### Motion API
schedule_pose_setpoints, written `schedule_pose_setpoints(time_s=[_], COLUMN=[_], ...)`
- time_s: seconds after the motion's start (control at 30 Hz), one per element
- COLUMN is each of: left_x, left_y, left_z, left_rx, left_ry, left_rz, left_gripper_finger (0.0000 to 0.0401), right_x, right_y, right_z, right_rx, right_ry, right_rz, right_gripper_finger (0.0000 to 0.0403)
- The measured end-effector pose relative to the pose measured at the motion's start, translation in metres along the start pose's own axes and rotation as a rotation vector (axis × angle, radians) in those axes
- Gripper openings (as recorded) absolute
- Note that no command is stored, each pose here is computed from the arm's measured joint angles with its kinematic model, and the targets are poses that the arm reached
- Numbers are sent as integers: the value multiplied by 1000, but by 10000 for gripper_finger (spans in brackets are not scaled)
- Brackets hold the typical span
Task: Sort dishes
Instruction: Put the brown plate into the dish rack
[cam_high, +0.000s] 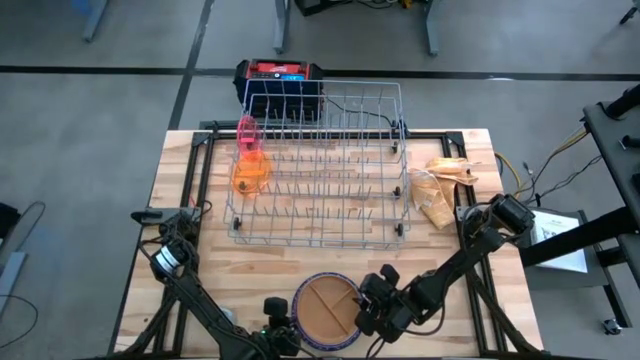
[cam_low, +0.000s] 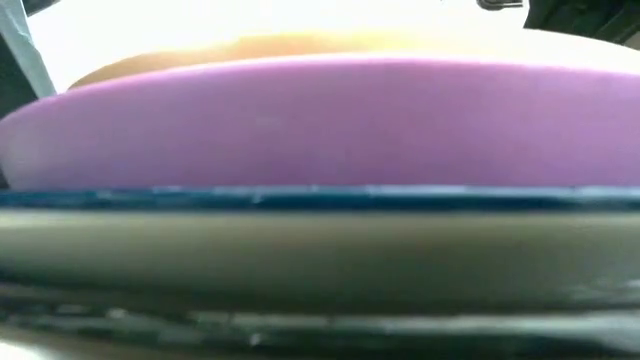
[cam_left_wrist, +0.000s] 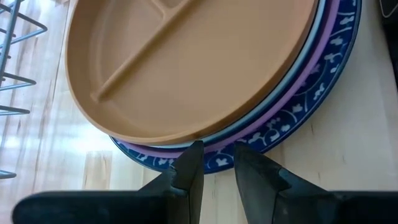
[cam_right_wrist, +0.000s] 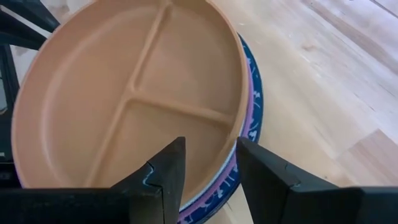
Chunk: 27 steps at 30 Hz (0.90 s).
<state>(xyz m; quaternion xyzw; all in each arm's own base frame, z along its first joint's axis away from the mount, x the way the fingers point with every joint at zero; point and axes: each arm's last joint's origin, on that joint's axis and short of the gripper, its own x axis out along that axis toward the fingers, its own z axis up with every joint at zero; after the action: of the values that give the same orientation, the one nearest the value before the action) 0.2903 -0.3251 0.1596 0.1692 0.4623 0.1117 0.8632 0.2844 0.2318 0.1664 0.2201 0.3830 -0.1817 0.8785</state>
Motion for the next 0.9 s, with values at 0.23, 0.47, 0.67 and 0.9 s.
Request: schedule_pose_setpoints(time_s=[0.23,0.47,0.67,0.9], left_x=[1,1,1,1], left_y=[1,1,1,1], left_z=[1,2,2,2], left_rx=[-4,-7,-7,-7], left_ry=[0,-9,-13,-14], left_rz=[0,2,5,6], left_gripper_finger=[76,76,76,76], right_x=[6,7,7,6], right_y=[-7,-8,-8,-8], right_z=[-2,-2,-1,0], right_rx=[1,-41,-70,-72], right_ry=[-7,-8,-16,-13], right_rz=[-12,-13,-16,-10], right_gripper_finger=[104,52,5,0])
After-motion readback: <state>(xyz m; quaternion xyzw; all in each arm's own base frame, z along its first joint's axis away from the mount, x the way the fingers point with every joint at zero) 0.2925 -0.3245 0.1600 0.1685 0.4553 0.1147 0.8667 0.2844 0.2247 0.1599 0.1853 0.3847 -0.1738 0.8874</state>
